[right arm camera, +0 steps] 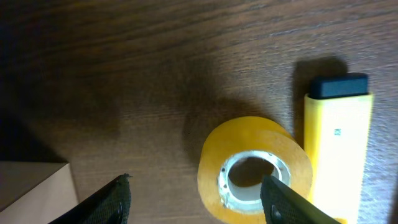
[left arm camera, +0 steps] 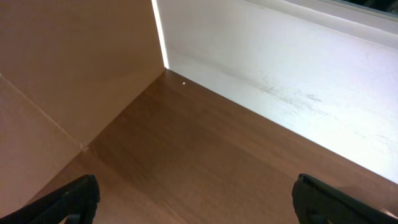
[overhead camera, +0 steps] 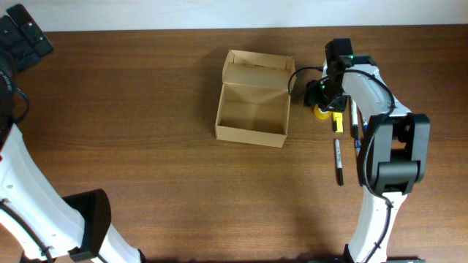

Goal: Pack container
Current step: 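Reach the right gripper to the clear tape roll and grasp it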

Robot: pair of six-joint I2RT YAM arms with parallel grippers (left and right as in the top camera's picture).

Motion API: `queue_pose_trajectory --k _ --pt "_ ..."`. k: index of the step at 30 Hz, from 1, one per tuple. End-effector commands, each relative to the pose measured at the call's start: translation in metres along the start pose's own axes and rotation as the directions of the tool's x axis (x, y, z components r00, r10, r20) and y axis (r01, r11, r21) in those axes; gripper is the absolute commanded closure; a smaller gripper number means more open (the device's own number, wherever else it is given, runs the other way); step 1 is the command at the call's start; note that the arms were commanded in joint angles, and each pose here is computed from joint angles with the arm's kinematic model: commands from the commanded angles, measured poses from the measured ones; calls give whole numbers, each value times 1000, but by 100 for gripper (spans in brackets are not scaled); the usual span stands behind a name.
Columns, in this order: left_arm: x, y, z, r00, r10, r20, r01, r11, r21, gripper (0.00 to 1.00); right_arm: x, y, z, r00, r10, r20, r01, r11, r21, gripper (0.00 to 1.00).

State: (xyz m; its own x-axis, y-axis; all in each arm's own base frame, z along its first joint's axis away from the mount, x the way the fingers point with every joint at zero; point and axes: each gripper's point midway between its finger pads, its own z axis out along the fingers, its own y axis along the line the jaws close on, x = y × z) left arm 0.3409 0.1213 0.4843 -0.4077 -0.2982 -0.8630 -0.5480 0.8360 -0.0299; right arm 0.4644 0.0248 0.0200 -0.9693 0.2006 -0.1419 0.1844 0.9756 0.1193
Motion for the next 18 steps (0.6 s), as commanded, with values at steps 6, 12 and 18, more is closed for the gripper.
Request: queue_pose_trajectory --k 6,12,18 --pt "1 0 4 1000 8 -10 -8 1000 -1 0 -6 1 6 1000 -12 9 12 1000 13 33" --pt "1 0 4 1000 8 -10 -8 1000 -1 0 -4 -1 12 1000 -11 -4 11 1000 17 39" --pt "1 0 4 1000 8 -10 -8 1000 -1 0 6 -5 27 999 -6 -53 8 999 31 41"
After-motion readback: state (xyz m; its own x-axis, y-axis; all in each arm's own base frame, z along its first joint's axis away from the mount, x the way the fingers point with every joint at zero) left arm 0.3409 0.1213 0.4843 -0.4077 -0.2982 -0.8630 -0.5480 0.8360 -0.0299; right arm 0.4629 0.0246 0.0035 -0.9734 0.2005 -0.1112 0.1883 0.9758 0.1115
